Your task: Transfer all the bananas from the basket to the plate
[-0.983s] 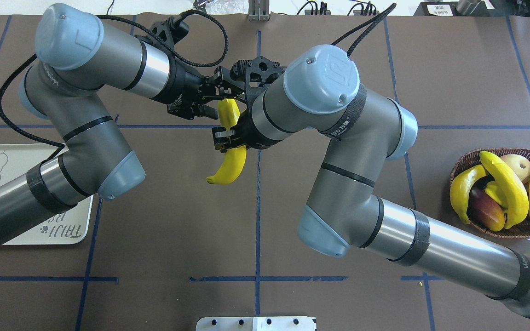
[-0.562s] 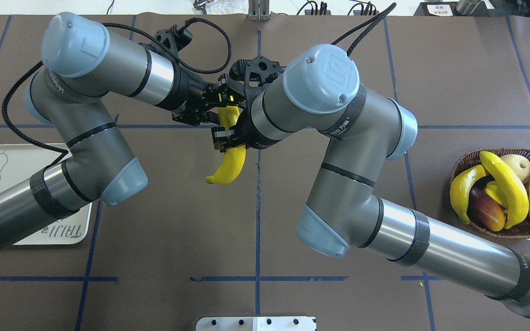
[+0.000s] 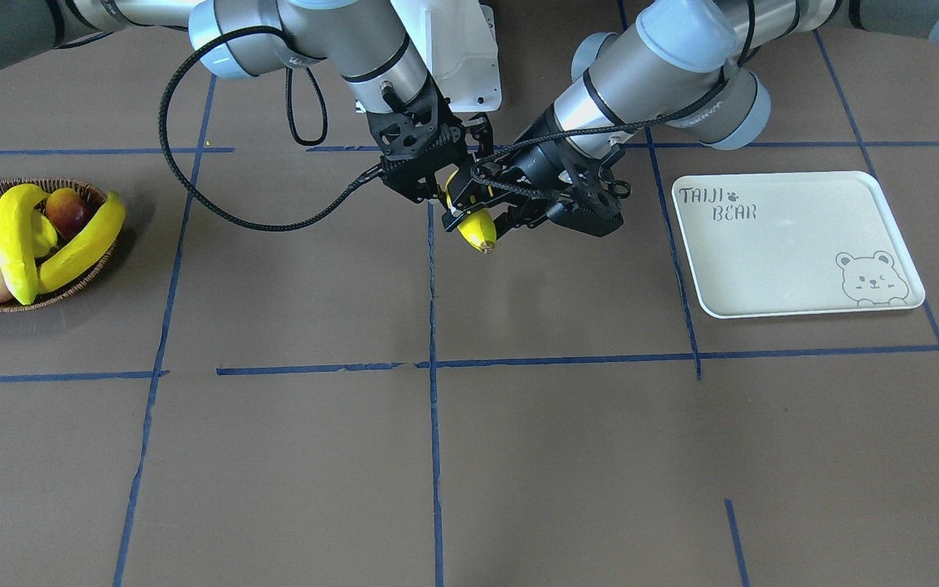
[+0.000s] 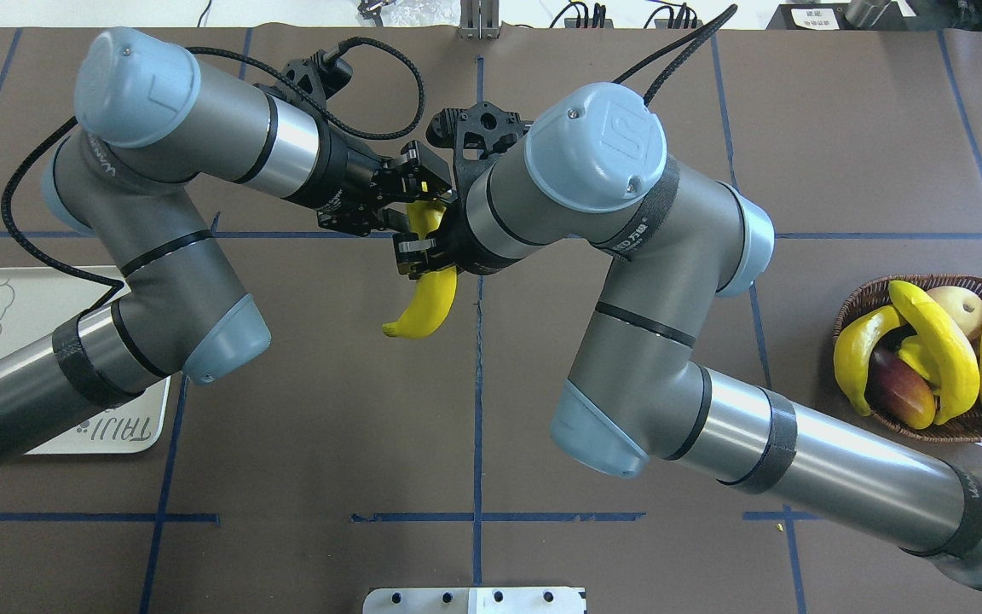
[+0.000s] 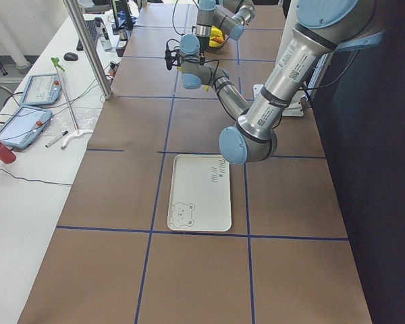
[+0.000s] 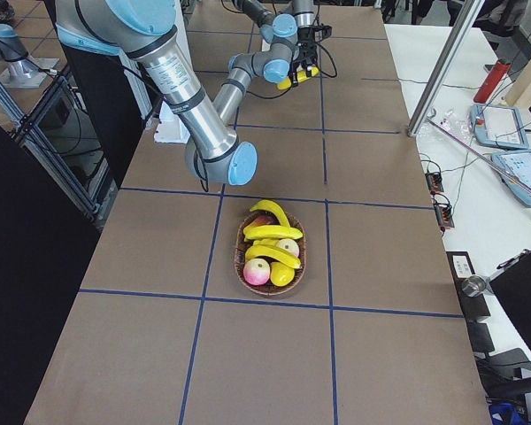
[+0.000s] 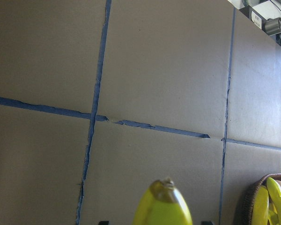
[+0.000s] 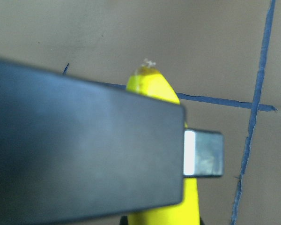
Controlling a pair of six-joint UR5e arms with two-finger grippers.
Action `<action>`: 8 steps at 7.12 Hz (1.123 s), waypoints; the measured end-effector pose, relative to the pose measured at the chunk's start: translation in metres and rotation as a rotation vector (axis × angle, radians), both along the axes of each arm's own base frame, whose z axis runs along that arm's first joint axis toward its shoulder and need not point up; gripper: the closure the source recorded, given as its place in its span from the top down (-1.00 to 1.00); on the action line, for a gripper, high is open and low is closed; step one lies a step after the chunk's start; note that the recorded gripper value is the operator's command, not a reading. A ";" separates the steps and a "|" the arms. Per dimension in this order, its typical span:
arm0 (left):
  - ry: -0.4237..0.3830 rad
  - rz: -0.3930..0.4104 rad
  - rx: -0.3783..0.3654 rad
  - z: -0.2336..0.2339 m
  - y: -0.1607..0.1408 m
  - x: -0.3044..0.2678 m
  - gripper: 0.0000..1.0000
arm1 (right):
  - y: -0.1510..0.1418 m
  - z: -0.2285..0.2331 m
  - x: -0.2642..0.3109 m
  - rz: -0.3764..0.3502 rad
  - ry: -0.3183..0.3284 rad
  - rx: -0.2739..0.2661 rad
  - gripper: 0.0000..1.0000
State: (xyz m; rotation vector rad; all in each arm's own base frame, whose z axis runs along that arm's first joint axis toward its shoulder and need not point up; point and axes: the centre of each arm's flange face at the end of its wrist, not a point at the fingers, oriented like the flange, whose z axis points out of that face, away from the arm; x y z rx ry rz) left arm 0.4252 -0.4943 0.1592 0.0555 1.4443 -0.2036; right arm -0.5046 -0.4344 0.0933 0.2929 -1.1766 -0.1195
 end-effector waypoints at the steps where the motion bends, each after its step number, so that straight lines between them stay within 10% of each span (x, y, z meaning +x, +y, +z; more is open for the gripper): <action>1: 0.001 -0.005 -0.007 0.000 0.000 0.000 0.43 | 0.000 0.000 0.000 0.001 0.001 0.000 -0.90; 5: 0.010 -0.054 -0.056 -0.004 -0.001 0.003 0.26 | -0.001 0.002 0.000 0.005 0.005 0.000 -0.90; 7: 0.010 -0.061 -0.059 -0.005 -0.001 0.004 -0.87 | -0.001 0.002 0.000 0.005 0.005 0.000 -0.81; 8: 0.011 -0.062 -0.058 -0.005 -0.001 0.004 -1.00 | -0.001 0.001 0.000 0.005 0.005 0.001 -0.21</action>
